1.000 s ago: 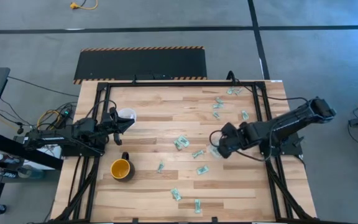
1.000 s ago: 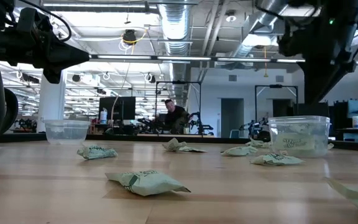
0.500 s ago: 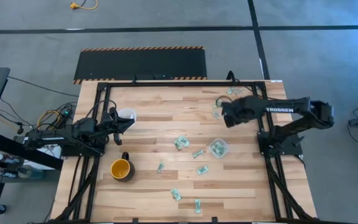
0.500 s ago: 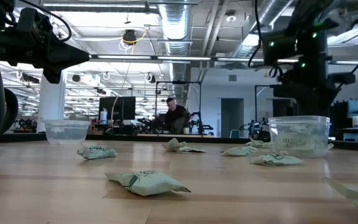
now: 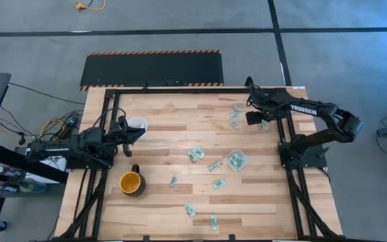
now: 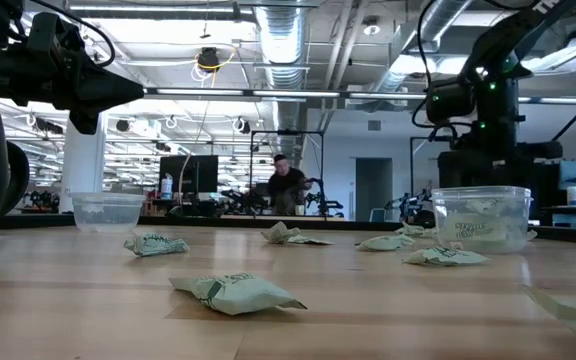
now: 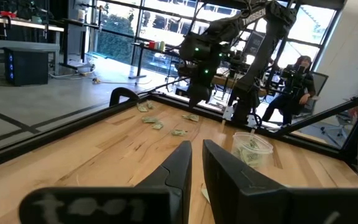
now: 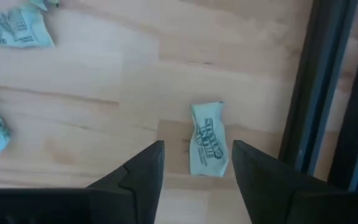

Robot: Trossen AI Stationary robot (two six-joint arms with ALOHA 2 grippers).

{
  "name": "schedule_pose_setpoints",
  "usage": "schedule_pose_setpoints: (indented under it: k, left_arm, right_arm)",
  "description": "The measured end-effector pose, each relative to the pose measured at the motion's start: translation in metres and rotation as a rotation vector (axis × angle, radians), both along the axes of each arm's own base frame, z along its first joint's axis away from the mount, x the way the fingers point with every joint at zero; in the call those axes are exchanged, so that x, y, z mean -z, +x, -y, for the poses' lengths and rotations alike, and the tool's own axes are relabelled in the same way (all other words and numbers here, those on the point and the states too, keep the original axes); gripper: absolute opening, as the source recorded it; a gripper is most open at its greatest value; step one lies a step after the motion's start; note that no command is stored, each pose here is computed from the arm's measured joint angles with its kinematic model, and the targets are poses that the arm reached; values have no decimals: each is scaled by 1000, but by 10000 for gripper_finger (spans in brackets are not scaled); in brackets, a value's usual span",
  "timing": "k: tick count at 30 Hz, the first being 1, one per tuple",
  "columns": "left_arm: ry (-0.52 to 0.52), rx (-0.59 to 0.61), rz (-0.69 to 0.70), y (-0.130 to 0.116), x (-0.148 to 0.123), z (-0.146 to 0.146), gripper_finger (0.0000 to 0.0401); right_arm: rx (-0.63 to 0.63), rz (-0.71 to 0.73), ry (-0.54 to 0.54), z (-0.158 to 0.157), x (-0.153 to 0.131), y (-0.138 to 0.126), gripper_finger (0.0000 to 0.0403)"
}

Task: Pick and place Stevia / Truvia into bins
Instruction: Put the white stevia packet into the square transparent container

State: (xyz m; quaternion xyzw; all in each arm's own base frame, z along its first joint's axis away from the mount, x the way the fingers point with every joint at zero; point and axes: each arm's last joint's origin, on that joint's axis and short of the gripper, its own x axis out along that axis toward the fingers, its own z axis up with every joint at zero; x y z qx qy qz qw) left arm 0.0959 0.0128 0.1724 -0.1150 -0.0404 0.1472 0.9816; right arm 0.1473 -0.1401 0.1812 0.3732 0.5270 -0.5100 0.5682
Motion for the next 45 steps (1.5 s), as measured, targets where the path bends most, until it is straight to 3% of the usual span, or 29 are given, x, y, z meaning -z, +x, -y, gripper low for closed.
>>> schedule_pose_setpoints:
  k: [21,26,34,45]
  left_arm:
    - [0,0,0,0,0,0,27]
    - [0,0,0,0,0,0,27]
    - [0,0,0,0,0,0,27]
    - [0,0,0,0,0,0,27]
  right_arm:
    - [-65,-198,225,11,53,11,175]
    - [-92,-198,233,11,55,11,132]
    - [-114,-179,207,6,50,13,11]
    - [-210,-155,125,-19,33,27,3]
